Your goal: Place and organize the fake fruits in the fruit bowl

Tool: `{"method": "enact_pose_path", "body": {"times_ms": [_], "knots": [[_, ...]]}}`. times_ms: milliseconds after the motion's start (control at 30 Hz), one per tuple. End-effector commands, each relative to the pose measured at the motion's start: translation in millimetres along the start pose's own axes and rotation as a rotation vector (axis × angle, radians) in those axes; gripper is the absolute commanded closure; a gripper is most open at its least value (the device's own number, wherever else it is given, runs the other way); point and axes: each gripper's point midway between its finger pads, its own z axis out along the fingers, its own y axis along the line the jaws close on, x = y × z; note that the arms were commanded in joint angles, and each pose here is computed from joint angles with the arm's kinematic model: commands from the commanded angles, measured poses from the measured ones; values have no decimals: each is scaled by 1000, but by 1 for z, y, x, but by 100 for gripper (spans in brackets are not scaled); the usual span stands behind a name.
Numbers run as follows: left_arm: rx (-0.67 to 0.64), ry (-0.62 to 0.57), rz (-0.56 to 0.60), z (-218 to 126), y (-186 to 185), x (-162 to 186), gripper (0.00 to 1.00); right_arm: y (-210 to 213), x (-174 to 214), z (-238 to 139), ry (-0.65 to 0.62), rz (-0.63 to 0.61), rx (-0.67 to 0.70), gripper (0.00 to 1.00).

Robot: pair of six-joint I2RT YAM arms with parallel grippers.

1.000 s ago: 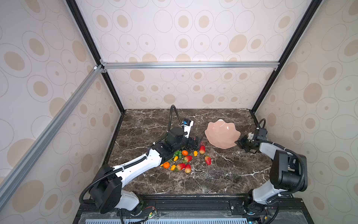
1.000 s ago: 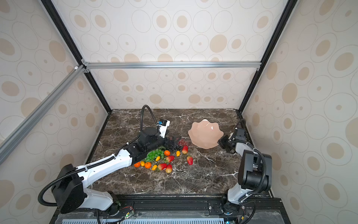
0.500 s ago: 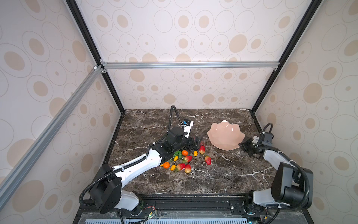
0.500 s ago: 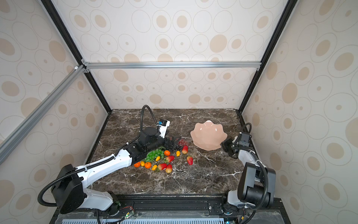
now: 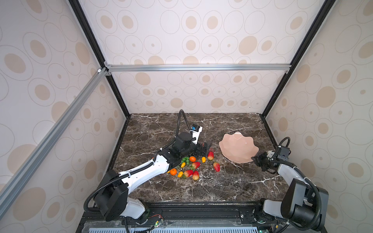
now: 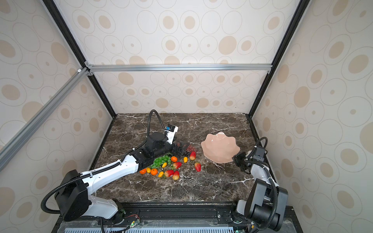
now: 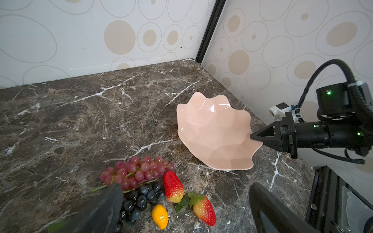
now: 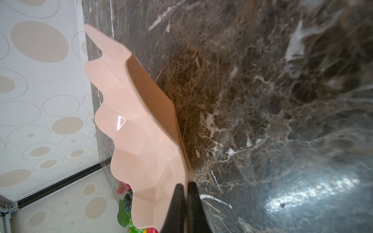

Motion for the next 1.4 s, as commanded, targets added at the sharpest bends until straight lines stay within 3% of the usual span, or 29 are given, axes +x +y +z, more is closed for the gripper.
{"method": "enact_pose_path", "body": {"times_ms": [0, 167, 400, 600, 800, 967, 1367], "knots": [[19, -23, 13, 1, -4, -13, 2, -3, 2, 5, 23, 7, -12, 99], [19, -14, 7, 1, -3, -9, 2, -10, 1, 7, 21, 5, 16, 93], [10, -2, -6, 1, -1, -4, 2, -18, -1, 2, 1, -18, 72, 72], [-48, 44, -16, 4, 8, 1, 2, -23, -9, -22, -92, -101, 171, 62], [-159, 102, -63, 0, 26, 9, 2, 0, -9, -59, -231, -312, 265, 56], [-270, 51, -114, -18, 46, 10, 2, 37, 14, -69, -260, -513, 250, 56], [-313, 51, -138, -53, 59, 33, 2, 119, 114, -24, -131, -925, 206, 56]]}}
